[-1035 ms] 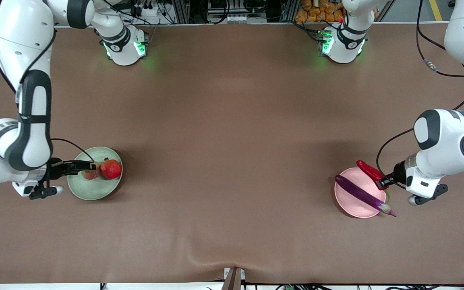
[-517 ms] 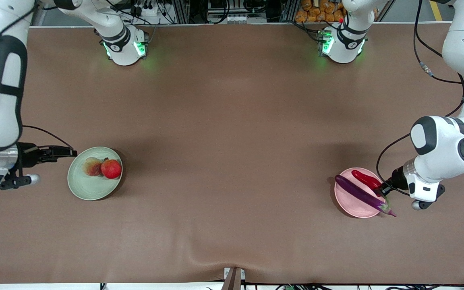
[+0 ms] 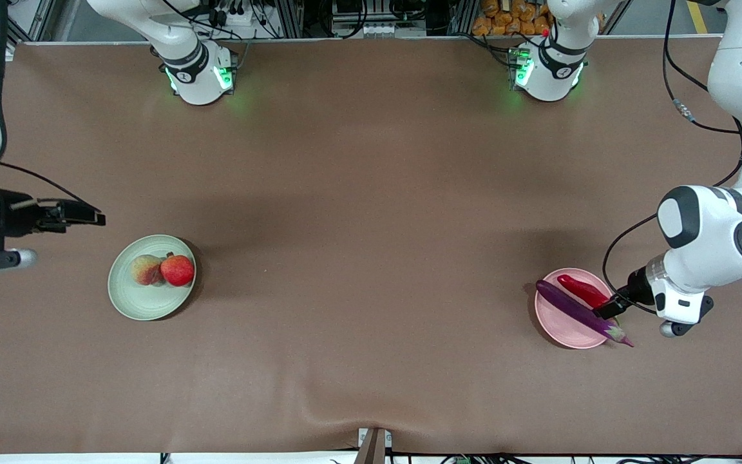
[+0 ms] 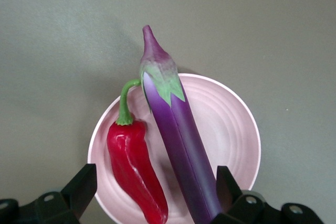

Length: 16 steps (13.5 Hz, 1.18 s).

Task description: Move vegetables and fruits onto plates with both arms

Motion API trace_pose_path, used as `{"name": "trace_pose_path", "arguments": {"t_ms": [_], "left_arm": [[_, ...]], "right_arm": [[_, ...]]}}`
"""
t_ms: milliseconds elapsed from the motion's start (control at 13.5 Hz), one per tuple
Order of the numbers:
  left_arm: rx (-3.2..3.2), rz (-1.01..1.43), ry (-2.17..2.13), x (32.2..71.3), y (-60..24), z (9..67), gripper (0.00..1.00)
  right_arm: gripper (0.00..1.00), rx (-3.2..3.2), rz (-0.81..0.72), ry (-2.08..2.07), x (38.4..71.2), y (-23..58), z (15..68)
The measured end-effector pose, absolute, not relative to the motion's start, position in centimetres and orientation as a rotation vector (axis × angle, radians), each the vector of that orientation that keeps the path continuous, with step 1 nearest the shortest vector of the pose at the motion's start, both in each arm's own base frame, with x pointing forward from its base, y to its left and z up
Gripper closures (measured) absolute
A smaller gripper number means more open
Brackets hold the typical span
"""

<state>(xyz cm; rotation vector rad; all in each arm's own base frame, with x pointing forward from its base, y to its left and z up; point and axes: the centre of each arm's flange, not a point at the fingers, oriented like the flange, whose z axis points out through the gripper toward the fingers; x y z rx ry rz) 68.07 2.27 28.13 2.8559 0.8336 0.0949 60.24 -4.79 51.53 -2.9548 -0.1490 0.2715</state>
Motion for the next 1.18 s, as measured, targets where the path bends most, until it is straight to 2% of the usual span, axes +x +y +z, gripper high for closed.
{"name": "trace_pose_path", "arguments": {"t_ms": [296,665,961,1183], "left_arm": [[2.982,0.179,0.514,68.7,2.3,38.5,0.00],[3.031,0.189,0.320,65.8,-2.3,55.5,0.00],[3.016,0.180,0.242,62.7,-5.7,61.6,0.00],[3.059,0.164,0.243,60.7,-5.7,63.9,0.00]], "right_arm": [[0.00,-3.066,0.177,-0.082,55.9,-5.4,59.8],[0.00,-3.073,0.206,0.094,52.5,-5.0,63.6],[0.00,-3.078,0.173,0.111,51.6,-5.5,64.9],[0.00,-3.079,0.168,0.124,51.5,-5.4,65.1]]}}
